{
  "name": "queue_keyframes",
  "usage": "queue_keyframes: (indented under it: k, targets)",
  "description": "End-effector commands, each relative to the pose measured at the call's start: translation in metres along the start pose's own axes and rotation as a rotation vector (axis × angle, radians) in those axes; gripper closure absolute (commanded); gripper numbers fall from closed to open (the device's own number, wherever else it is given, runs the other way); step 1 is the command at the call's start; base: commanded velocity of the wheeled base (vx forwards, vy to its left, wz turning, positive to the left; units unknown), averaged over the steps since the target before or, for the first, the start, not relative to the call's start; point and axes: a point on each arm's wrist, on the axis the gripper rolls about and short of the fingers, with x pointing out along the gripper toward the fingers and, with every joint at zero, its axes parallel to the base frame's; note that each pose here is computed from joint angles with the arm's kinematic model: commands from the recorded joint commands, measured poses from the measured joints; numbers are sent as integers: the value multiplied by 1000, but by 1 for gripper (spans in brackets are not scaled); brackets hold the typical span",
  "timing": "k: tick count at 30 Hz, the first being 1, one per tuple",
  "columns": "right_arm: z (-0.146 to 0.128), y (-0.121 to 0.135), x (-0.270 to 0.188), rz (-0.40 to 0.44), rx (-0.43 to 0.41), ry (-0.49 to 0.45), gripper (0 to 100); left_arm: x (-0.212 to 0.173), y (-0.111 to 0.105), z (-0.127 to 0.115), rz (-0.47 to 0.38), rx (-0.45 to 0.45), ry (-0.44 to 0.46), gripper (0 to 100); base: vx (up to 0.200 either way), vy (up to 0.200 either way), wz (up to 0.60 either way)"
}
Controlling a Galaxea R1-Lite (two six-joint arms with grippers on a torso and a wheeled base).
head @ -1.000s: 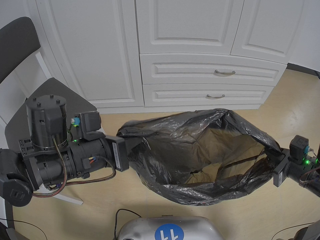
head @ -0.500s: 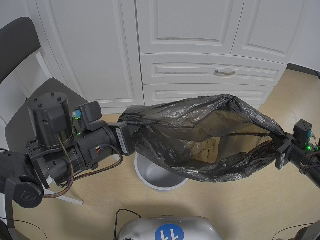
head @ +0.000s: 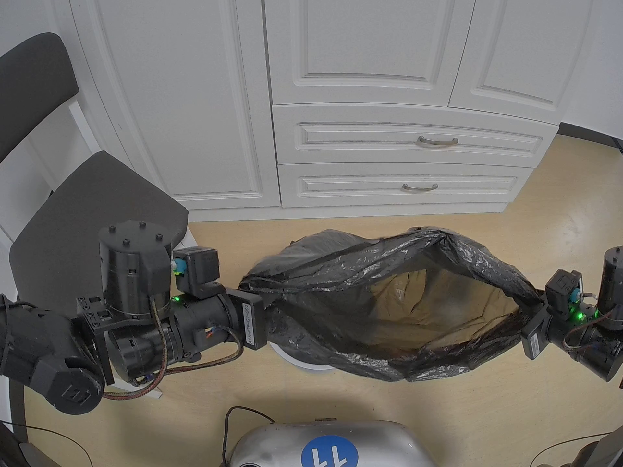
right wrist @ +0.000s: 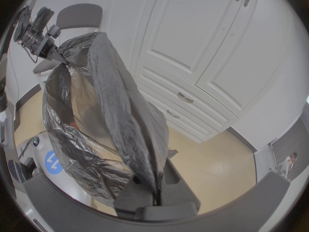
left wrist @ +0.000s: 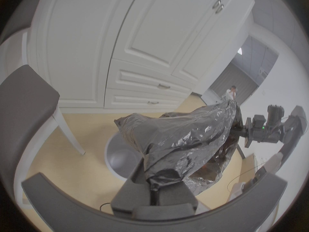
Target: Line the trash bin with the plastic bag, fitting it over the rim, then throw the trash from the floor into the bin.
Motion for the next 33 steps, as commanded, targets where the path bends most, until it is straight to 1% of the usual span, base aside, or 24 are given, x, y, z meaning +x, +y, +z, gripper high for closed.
queue_keyframes:
  k: [1, 3, 4, 5, 7, 11, 14, 15, 19, 23, 28, 33]
  targets:
    - [-13, 11, 9, 58, -65, 63, 100, 16, 7, -21, 41, 14, 130, 100, 0, 0, 0]
    - [-15, 12, 11, 60, -73, 77, 100, 25, 14, -30, 65, 10, 171, 100, 0, 0, 0]
    - [-15, 12, 11, 60, -73, 77, 100, 25, 14, -30, 67, 11, 172, 100, 0, 0, 0]
    - [-15, 11, 12, 57, -71, 80, 100, 31, 20, -34, 84, 5, 187, 100, 0, 0, 0]
    - [-15, 11, 12, 55, -70, 80, 100, 33, 21, -34, 91, 4, 189, 100, 0, 0, 0]
    - [-17, 4, 13, 24, -62, 97, 100, 39, 30, -34, 119, -7, 194, 100, 0, 0, 0]
    - [-19, 1, 15, 6, -75, 110, 100, 39, 34, -32, 129, -11, 188, 100, 0, 0, 0]
    - [-22, -4, 16, -15, -93, 127, 100, 38, 38, -30, 141, -4, 180, 100, 0, 0, 0]
    - [-25, -8, 16, -34, -111, 143, 100, 38, 46, -27, 162, 1, 172, 100, 0, 0, 0]
    - [-29, -10, 16, -42, -134, 163, 100, 38, 48, -26, 168, -1, 167, 100, 0, 0, 0]
    - [-30, -10, 15, -43, -152, 165, 100, 37, 47, -25, 165, 2, 160, 100, 0, 0, 0]
    - [-29, -10, 8, -41, -167, 133, 100, 29, 34, -30, 126, 30, 165, 100, 0, 0, 0]
